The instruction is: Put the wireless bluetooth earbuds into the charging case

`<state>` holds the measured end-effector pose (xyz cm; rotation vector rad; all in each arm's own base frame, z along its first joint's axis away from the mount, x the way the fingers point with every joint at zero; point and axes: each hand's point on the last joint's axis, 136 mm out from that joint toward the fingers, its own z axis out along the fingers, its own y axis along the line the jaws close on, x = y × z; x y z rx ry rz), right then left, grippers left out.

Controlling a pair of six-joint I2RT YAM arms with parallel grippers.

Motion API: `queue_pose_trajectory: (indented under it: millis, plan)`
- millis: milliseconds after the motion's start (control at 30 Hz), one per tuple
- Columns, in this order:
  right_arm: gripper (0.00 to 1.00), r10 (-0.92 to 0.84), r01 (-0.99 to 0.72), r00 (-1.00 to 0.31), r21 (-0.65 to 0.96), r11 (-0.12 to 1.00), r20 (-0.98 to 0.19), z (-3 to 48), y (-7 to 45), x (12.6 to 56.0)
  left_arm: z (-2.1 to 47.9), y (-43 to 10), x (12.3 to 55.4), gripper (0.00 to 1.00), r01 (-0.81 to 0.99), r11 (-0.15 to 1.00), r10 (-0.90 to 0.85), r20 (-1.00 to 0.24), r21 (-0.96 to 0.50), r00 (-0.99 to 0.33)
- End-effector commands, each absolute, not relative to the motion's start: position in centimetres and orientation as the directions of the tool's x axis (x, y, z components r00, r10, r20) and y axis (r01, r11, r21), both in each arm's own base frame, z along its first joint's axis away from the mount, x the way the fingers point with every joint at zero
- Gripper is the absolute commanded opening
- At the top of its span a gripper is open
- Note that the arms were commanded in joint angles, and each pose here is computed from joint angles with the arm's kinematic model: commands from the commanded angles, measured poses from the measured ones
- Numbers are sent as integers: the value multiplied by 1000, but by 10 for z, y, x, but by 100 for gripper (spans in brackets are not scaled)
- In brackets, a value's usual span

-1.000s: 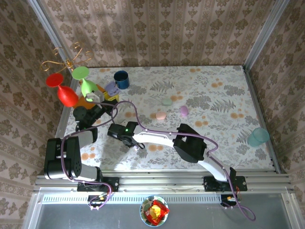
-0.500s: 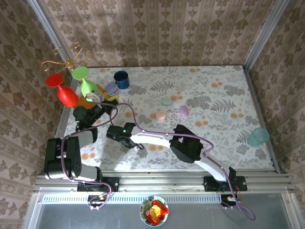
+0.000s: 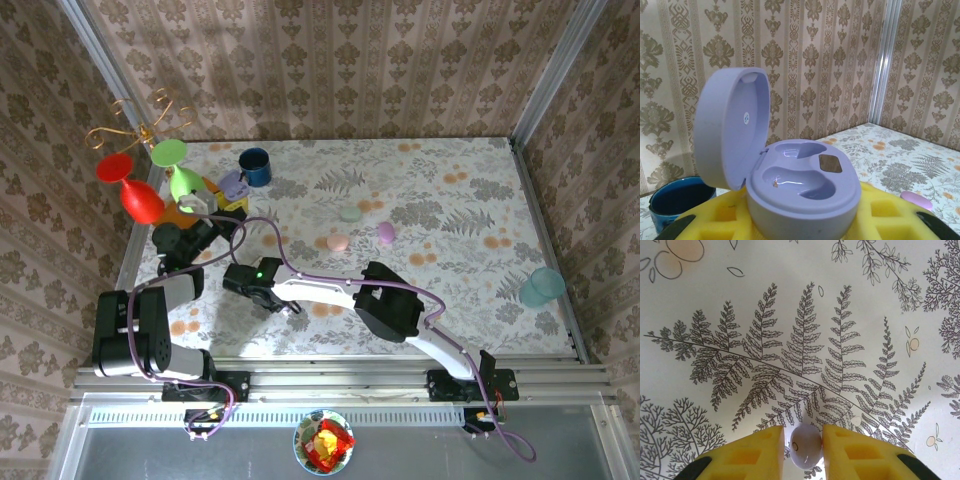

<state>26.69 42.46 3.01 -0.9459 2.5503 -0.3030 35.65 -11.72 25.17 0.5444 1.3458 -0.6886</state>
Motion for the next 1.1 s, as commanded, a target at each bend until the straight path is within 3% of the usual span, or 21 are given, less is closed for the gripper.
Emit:
queue_pose_trajectory:
  millis: [0, 267, 700, 1067]
  plan:
    - [27, -689, -580, -678, -388, 716, -257, 26, 418, 268, 269, -118, 349, 32, 732, 681, -133, -981, 12, 140]
    - [30, -709, -595, -668, -411, 690, -224, 22, 415, 267, 269, -119, 348, 32, 736, 677, -136, -981, 9, 138]
    - [20, -700, -593, -666, -387, 706, -257, 39, 417, 269, 265, -119, 349, 32, 735, 678, -127, -983, 14, 136]
    - [20, -422, -452, -775, -54, 890, -471, 93, 371, 283, 249, -141, 349, 32, 772, 632, -75, -986, 69, 149]
